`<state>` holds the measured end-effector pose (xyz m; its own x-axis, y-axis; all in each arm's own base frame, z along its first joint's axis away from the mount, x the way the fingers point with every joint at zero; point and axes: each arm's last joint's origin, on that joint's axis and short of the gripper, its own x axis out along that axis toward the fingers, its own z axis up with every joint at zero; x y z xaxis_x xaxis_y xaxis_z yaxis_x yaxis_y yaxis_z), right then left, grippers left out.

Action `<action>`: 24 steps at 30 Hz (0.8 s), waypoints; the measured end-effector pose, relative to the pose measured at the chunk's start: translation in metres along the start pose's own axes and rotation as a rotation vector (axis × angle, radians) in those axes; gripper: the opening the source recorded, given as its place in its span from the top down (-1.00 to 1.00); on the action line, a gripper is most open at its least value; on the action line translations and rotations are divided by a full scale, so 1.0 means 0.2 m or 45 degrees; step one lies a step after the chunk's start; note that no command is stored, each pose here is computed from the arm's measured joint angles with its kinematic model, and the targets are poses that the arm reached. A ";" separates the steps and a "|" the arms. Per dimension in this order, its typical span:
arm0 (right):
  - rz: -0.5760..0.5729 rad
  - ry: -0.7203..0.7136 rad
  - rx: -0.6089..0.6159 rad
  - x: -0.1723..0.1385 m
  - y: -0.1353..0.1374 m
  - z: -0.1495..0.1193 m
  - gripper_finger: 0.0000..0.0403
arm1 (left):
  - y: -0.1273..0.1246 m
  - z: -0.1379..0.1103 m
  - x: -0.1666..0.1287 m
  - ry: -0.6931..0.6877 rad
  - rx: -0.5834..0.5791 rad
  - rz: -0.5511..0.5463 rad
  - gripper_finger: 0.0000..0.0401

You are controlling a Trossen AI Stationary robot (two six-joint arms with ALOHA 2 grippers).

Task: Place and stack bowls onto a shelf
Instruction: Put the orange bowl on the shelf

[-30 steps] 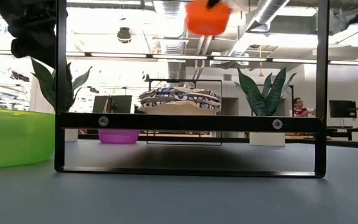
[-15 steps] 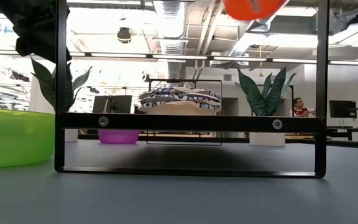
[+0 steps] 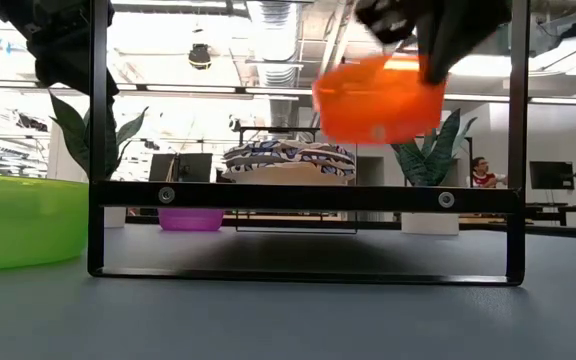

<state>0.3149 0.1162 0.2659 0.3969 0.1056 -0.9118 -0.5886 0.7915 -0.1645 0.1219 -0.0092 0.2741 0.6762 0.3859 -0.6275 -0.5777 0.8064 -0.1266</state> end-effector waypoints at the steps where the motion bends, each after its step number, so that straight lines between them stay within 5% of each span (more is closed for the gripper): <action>1: 0.017 0.007 -0.019 0.04 -0.01 0.01 0.89 | 0.00 0.00 0.00 0.000 0.010 0.000 0.23; 14: 0.038 -0.017 -0.177 0.33 -0.05 0.06 0.88 | 0.00 0.00 0.00 -0.017 0.029 0.023 0.23; 24: 0.036 -0.027 -0.126 0.36 -0.05 0.07 0.69 | 0.00 0.00 0.00 -0.020 0.044 0.026 0.23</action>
<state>0.3601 0.1239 0.2073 0.3936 0.1408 -0.9084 -0.6660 0.7249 -0.1762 0.1219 -0.0086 0.2744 0.6716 0.4093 -0.6176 -0.5756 0.8130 -0.0871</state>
